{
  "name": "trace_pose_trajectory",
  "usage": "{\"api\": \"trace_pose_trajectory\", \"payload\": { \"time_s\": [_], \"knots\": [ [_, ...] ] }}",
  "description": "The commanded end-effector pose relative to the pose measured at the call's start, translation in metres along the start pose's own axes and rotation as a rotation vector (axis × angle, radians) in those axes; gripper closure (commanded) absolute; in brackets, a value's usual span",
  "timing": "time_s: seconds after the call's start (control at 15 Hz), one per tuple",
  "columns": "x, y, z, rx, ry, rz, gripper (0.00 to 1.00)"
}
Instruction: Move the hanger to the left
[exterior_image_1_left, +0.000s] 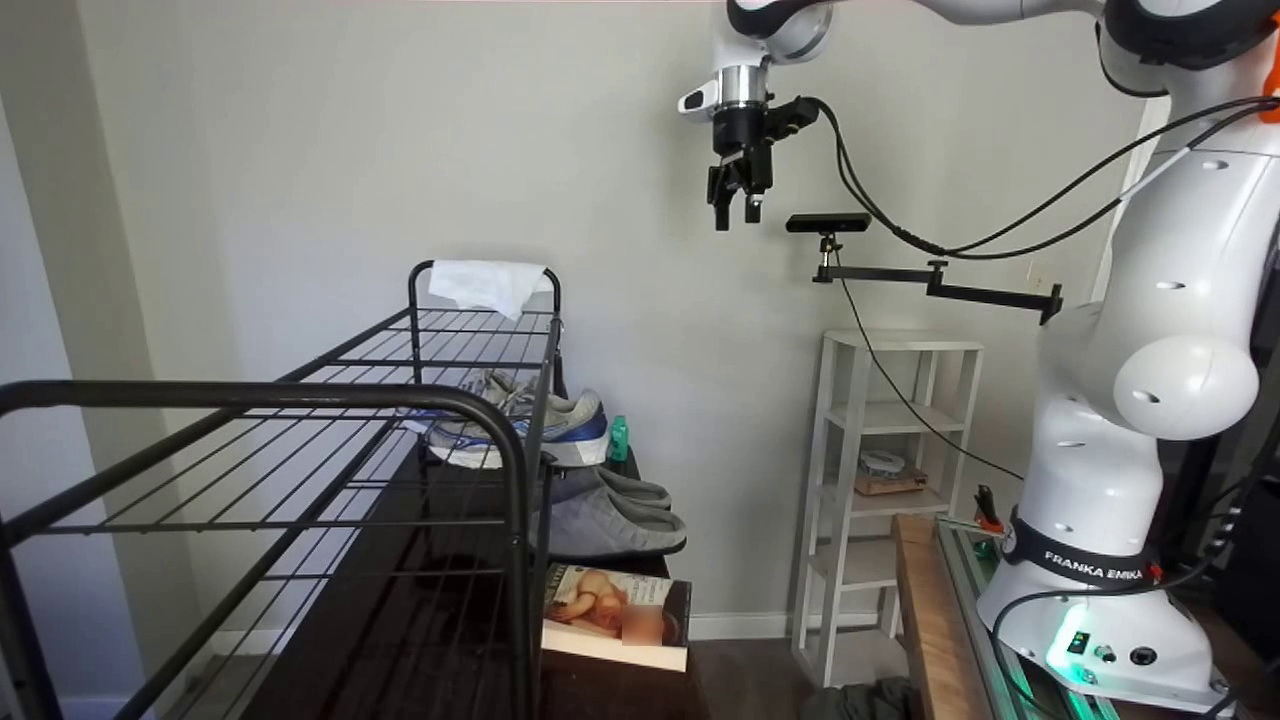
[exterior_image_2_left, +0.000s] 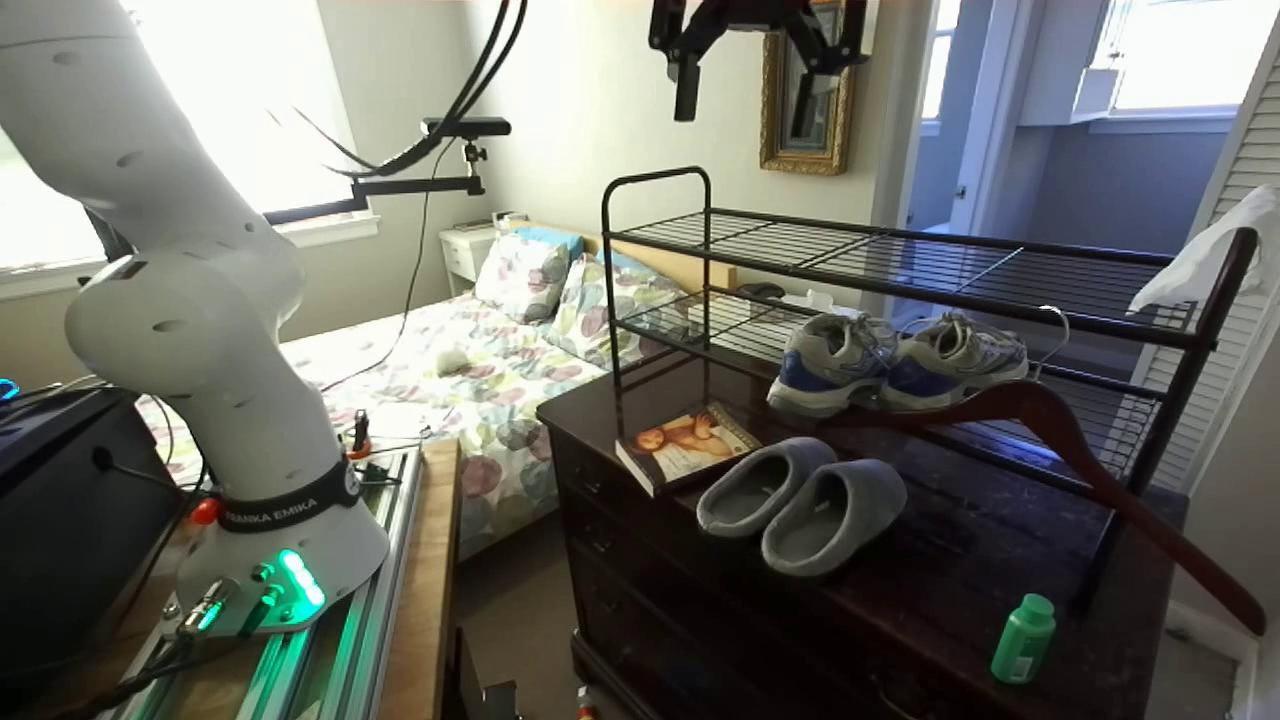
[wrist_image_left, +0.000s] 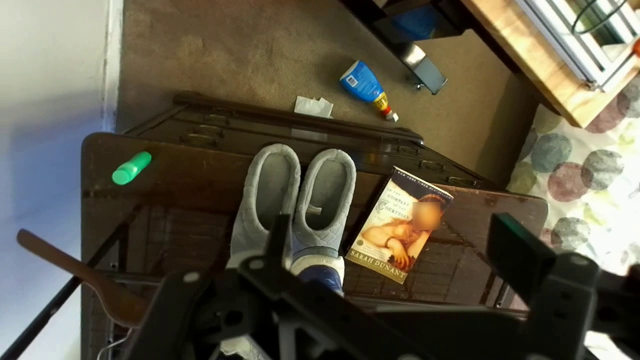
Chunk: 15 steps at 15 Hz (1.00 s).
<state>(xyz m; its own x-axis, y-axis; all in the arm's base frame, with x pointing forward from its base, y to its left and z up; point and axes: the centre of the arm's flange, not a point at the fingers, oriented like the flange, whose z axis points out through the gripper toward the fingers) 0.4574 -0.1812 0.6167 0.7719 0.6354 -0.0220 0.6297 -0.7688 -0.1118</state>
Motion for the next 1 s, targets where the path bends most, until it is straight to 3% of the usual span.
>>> {"api": "trace_pose_trajectory", "payload": {
  "time_s": [0.0, 0.2, 0.4, 0.6, 0.87, 0.93],
  "knots": [
    [0.017, 0.050, -0.015, -0.051, -0.023, -0.194, 0.00],
    [0.028, 0.105, -0.024, -0.121, -0.047, -0.288, 0.00],
    [0.040, 0.155, -0.030, -0.142, -0.033, -0.346, 0.00],
    [0.072, 0.189, -0.012, -0.138, -0.062, -0.379, 0.00],
    [0.122, 0.215, 0.027, -0.164, -0.103, -0.355, 0.00],
    [0.089, 0.175, 0.043, -0.140, -0.076, -0.376, 0.00]
  ]
}}
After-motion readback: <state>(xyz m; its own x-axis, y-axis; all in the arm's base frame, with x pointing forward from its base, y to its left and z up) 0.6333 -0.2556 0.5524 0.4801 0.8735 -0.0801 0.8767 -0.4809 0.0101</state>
